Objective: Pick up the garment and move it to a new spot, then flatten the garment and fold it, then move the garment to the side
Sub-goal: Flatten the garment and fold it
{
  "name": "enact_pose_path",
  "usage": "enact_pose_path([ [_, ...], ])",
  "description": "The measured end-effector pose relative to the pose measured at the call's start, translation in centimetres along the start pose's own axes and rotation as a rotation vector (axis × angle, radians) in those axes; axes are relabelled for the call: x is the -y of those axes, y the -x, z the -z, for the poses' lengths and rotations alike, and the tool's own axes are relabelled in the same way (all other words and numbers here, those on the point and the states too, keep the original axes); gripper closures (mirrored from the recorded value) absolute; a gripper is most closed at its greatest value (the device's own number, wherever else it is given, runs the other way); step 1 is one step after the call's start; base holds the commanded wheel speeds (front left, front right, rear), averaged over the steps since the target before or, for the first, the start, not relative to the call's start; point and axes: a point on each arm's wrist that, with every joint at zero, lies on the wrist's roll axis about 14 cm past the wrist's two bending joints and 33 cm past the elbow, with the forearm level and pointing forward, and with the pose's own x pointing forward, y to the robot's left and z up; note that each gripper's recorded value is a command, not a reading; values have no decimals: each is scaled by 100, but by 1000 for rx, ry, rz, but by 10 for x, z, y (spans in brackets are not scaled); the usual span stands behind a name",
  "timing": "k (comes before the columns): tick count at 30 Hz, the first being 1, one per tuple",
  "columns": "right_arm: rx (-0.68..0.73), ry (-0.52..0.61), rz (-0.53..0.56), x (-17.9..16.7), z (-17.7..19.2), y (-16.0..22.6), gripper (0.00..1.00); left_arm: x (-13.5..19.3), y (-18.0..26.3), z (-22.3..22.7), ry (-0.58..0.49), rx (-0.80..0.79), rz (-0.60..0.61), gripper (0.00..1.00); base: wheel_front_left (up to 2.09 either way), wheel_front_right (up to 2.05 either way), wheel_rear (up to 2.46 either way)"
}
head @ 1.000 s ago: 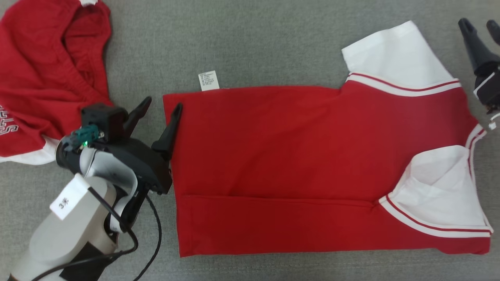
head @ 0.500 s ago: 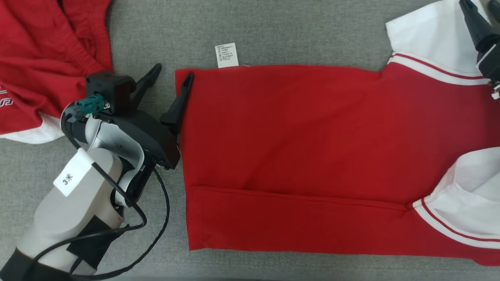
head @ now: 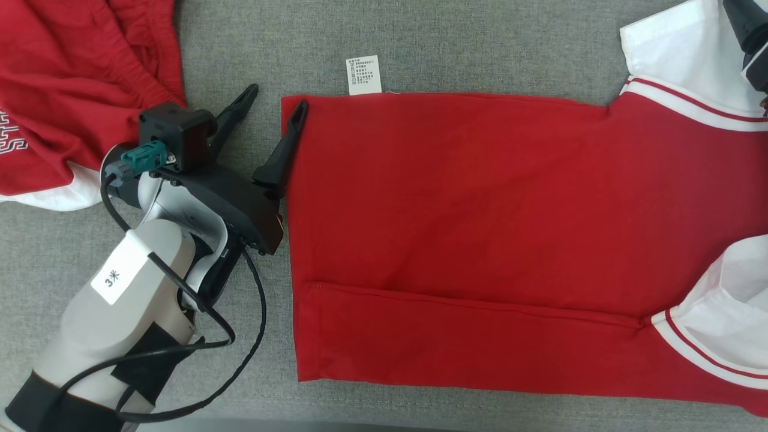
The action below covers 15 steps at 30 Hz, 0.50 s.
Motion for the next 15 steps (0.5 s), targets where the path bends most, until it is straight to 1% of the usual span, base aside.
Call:
enact_pose_path([
  [1,-5,1,1,0,0,0,33,1,0,1,-1,-1,6,0,0,0,0],
  [2,-10,2,1,0,-1,-1,58,0,0,1,-2,-4,5,0,0,0,0],
  [3,-12,2,-1,-3,0,-1,78,0,0,2,-3,-4,8,0,0,0,0],
  [4,-14,2,-1,-3,0,0,100,0,0,2,-5,-4,10,0,0,0,0],
  [7,-32,4,10,-1,3,3,100,2,0,2,-8,-6,18,0,0,0,0],
  [8,-37,6,11,-1,4,4,100,4,0,2,-10,-8,24,8,0,0,0],
  [9,-43,9,10,-4,4,6,100,8,0,3,-15,-13,38,58,0,0,0],
  [10,-46,11,11,-4,4,7,100,11,1,3,-18,-14,47,95,0,0,0],
  [11,-47,13,8,-5,4,8,100,13,1,3,-19,-15,52,100,0,0,0],
  [15,-46,32,5,-8,1,14,100,23,1,0,-17,-1,77,100,0,0,0],
])
